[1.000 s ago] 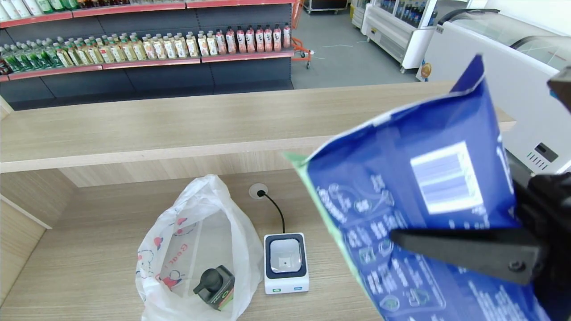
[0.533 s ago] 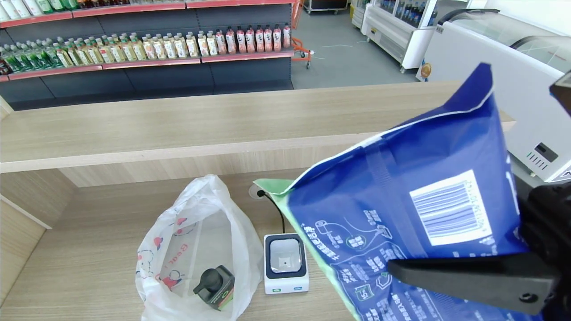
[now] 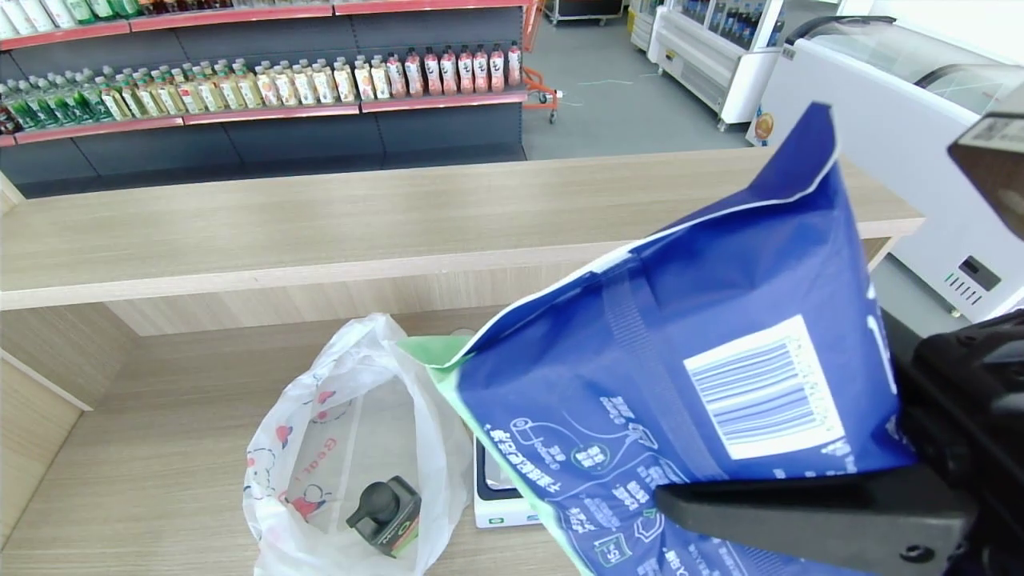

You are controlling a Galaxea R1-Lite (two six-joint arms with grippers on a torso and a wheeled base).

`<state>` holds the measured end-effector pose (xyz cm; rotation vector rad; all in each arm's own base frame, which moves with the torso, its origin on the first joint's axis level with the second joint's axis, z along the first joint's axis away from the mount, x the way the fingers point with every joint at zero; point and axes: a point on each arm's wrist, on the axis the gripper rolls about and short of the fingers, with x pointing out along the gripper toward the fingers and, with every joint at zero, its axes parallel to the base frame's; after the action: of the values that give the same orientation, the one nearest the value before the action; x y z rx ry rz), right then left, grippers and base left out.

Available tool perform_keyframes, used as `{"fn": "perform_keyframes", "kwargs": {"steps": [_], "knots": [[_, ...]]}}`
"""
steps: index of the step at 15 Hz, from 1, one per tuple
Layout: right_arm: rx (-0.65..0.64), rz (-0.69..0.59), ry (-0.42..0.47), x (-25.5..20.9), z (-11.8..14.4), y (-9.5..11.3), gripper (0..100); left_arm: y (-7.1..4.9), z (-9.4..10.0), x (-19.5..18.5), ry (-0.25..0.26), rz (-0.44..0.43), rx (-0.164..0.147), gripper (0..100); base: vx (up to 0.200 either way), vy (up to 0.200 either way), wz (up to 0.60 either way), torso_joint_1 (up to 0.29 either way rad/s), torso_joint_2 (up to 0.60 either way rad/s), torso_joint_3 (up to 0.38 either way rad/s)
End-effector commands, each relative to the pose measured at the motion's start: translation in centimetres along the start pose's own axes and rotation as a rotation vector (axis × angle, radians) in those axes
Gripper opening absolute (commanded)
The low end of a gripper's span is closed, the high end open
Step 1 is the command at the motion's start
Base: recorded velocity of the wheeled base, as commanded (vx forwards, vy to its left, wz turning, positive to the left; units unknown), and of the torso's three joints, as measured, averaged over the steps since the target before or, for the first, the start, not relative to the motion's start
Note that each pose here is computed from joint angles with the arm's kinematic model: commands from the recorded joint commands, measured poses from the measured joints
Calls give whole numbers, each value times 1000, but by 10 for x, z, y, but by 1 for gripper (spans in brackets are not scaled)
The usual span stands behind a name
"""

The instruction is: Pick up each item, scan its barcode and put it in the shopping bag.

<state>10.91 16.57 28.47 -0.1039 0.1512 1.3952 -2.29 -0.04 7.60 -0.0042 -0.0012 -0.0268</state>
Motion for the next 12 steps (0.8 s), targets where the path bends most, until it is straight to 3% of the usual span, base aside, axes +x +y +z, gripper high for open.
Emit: {"fn": "perform_keyframes", "kwargs": {"steps": [1, 5, 7, 11, 12], "knots": [[2, 3, 7, 3, -1, -1, 0, 0, 0, 0, 0, 1, 0, 100, 0, 0, 0, 0, 0, 0], [-64, -29, 40, 12, -9, -11, 0, 0, 0, 0, 0, 1, 0, 100, 0, 0, 0, 0, 0, 0], [-224, -78, 50, 22, -14, -29, 0, 0, 0, 0, 0, -1, 0, 100, 0, 0, 0, 0, 0, 0], [-674, -194, 62, 45, -25, -72, 0, 0, 0, 0, 0, 1, 0, 100, 0, 0, 0, 0, 0, 0], [-674, -194, 62, 45, -25, -72, 0, 0, 0, 0, 0, 1, 0, 100, 0, 0, 0, 0, 0, 0]]}}
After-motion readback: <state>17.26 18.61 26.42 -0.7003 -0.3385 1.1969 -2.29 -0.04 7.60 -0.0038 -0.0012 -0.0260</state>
